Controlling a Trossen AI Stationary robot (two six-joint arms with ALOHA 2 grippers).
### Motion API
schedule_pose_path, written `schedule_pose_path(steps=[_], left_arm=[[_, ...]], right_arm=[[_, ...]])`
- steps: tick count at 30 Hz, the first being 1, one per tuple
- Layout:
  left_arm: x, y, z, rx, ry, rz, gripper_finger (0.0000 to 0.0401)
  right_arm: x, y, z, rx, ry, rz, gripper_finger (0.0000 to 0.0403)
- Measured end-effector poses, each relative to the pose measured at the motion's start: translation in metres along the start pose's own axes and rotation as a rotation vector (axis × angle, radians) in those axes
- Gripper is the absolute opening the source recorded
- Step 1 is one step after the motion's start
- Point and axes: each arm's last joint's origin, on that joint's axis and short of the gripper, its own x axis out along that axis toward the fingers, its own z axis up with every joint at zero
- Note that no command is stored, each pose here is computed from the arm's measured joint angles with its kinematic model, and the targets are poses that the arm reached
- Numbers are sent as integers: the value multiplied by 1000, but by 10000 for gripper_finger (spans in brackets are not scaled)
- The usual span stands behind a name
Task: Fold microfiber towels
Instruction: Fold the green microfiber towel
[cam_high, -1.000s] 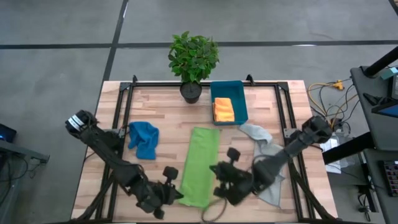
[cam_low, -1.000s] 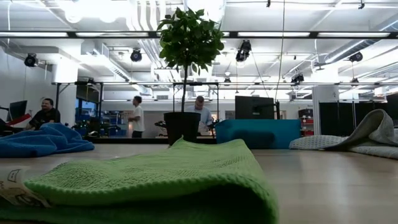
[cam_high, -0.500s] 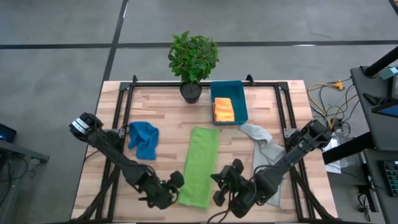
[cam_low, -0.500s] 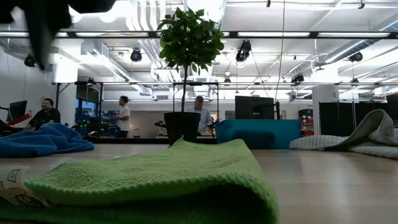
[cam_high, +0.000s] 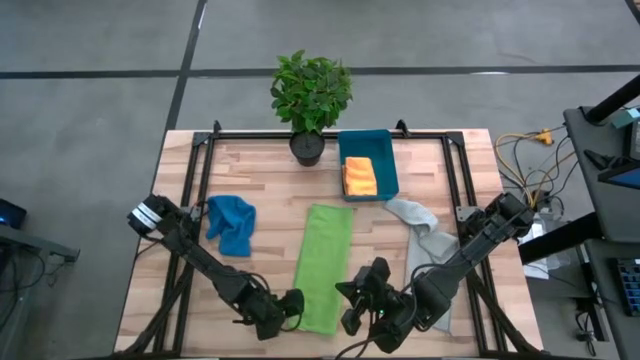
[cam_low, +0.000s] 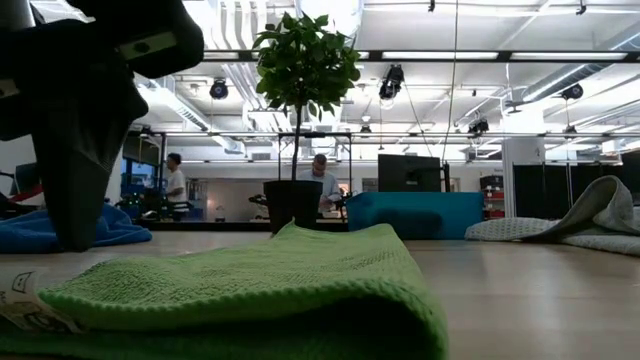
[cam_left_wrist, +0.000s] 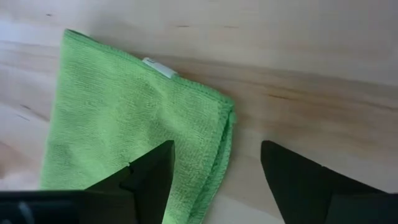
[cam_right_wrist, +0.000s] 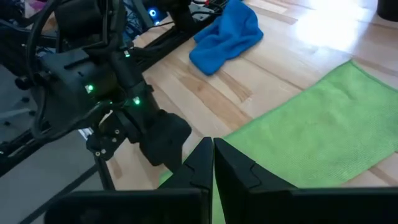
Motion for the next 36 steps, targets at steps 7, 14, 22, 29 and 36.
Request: schedule_pose_path(steps=[7,14,22,29,36], left_arm=[[6,-2,-3,-17,-7,119,227],[13,-15,-14,-25,31,186,177],[13,-24,-14,-123,44,172,42],[13,-28,-11,-113,41,166,11],[13,-28,-11,-163,36,166,12]], right_arm=[[0,0,0,15,0,0,8],[0,0,0,15,5,2,8],[0,0,-1,10,9,-1,8],[11,6,-13,23,64,41,8],[45,25,-56,-242,252,247,32]])
